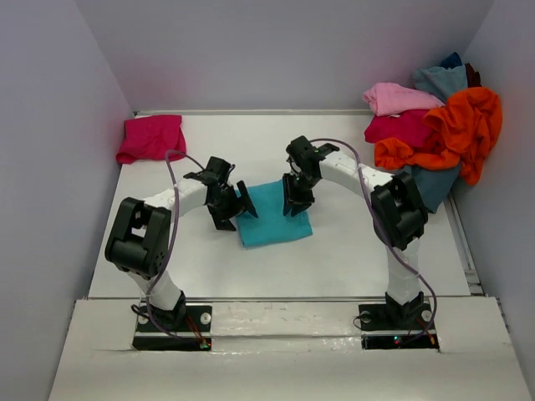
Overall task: Fold and stack the t-shirts
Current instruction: Fold the tshirt
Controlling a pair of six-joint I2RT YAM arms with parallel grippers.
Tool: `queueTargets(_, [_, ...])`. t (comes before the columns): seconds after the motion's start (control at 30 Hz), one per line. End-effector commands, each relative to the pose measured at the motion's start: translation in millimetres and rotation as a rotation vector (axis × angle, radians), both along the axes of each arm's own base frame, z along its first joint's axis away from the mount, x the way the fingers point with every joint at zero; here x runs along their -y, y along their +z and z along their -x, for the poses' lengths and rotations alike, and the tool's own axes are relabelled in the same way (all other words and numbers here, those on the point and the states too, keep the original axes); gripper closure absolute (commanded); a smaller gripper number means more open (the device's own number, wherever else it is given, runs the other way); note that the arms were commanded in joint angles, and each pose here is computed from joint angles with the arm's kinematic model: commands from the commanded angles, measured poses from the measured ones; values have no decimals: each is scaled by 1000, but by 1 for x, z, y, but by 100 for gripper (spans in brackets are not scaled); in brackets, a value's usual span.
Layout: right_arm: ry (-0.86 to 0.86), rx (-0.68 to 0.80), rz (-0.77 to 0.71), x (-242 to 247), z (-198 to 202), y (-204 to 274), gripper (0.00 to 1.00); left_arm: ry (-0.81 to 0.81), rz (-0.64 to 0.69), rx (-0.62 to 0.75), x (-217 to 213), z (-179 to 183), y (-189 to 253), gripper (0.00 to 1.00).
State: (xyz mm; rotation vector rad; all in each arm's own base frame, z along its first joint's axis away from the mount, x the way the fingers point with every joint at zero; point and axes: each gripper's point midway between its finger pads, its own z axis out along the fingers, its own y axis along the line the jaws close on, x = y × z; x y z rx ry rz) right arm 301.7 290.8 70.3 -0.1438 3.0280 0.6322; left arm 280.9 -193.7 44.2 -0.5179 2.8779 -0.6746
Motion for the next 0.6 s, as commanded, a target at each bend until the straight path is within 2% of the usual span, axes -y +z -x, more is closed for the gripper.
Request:
queueTargets(0.0, [15, 139, 7, -10, -35, 6, 63, 33, -5, 20, -9, 2, 7, 7])
queueTargets(0.3, [6, 182, 3, -28, -67, 3, 63, 57, -4, 9, -19, 5, 0, 7])
queueTargets(0.57, [17, 158, 21, -25, -64, -10, 63, 54, 56, 5, -12, 4, -10, 7])
